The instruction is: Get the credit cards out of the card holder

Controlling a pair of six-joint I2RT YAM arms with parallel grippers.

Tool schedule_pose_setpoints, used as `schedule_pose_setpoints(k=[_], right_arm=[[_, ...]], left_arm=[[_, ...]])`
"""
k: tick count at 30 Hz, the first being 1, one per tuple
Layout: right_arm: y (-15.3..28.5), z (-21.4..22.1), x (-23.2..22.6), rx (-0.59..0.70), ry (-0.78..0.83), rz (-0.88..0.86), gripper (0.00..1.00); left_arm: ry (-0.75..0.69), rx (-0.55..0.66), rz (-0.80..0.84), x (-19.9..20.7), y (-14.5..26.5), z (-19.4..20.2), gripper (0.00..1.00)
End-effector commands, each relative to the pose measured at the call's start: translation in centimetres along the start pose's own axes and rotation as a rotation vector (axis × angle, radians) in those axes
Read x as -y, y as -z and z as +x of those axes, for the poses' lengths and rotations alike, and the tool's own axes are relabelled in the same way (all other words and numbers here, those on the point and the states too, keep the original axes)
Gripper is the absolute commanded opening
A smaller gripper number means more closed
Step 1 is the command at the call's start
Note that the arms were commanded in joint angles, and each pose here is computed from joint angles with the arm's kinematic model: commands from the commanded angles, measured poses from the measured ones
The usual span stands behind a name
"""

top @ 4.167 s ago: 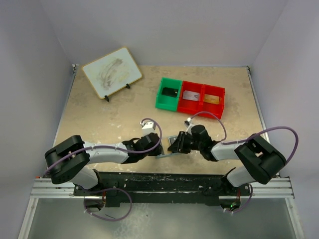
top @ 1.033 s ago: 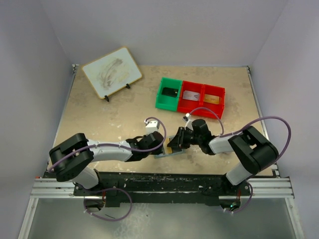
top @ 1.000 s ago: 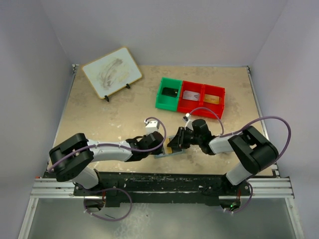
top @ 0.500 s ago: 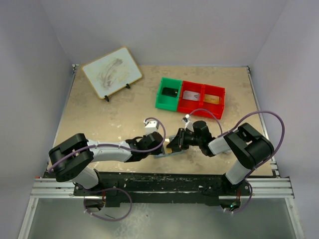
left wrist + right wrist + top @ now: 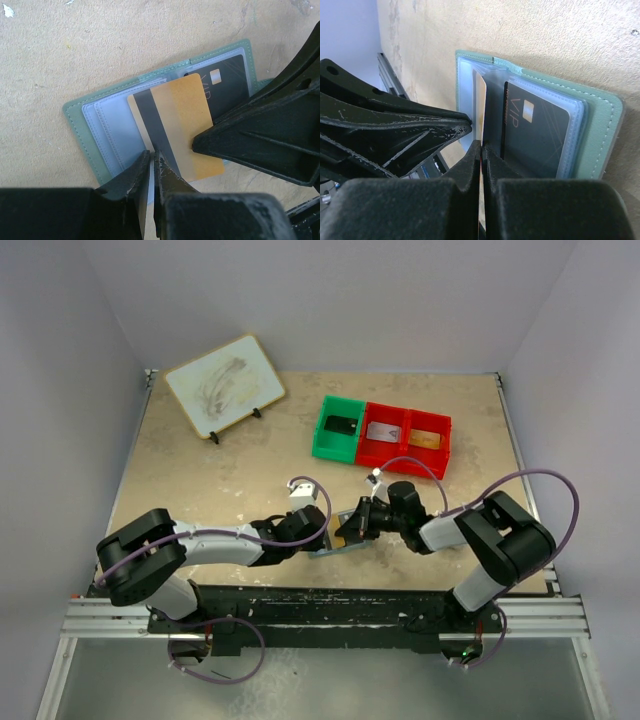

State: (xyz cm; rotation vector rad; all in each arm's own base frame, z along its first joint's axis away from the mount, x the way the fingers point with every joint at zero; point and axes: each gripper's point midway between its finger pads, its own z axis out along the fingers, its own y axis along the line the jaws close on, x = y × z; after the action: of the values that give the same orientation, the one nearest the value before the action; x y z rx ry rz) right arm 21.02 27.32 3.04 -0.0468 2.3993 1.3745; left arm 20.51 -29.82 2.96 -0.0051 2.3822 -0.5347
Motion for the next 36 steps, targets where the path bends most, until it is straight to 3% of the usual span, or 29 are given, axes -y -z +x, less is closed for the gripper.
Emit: schedule_pose_setpoints(k=[1, 11, 16, 23, 25, 31, 36], right_arm=[[0.3, -1.0, -0.3, 0.028, 0.045, 0.012, 0.0], [1.0, -1.0, -0.1, 0.039, 0.037, 0.022, 0.0], [0.8, -0.8, -1.1, 0.019, 0.043, -0.041, 0.13], [0.1, -0.6, -0.9, -0.001, 0.023, -0.066, 0.17], [-0.1, -0.7, -0.8, -0.001, 0.015, -0.064, 0.17], [0.0, -1.5, -0.6, 0.027, 0.017, -0.025, 0.0], [0.9, -2.0, 0.7, 0.054, 0.034, 0.058, 0.0]], left_arm=[[-0.031, -0.043, -0.063, -2.1, 0.3, 1.5, 0.05], [-0.036, -0.047, -0.064, -2.2, 0.3, 1.5, 0.05], [-0.04, -0.052, -0.069, -2.2, 0.1, 1.7, 0.05], [-0.043, -0.055, -0.06, -1.9, 0.0, 1.6, 0.04], [-0.044, -0.056, -0.062, -1.9, 0.0, 1.6, 0.04], [-0.052, -0.056, -0.083, -2.4, 0.0, 1.7, 0.03], [-0.07, -0.054, -0.113, -3.0, 0.1, 1.7, 0.03]])
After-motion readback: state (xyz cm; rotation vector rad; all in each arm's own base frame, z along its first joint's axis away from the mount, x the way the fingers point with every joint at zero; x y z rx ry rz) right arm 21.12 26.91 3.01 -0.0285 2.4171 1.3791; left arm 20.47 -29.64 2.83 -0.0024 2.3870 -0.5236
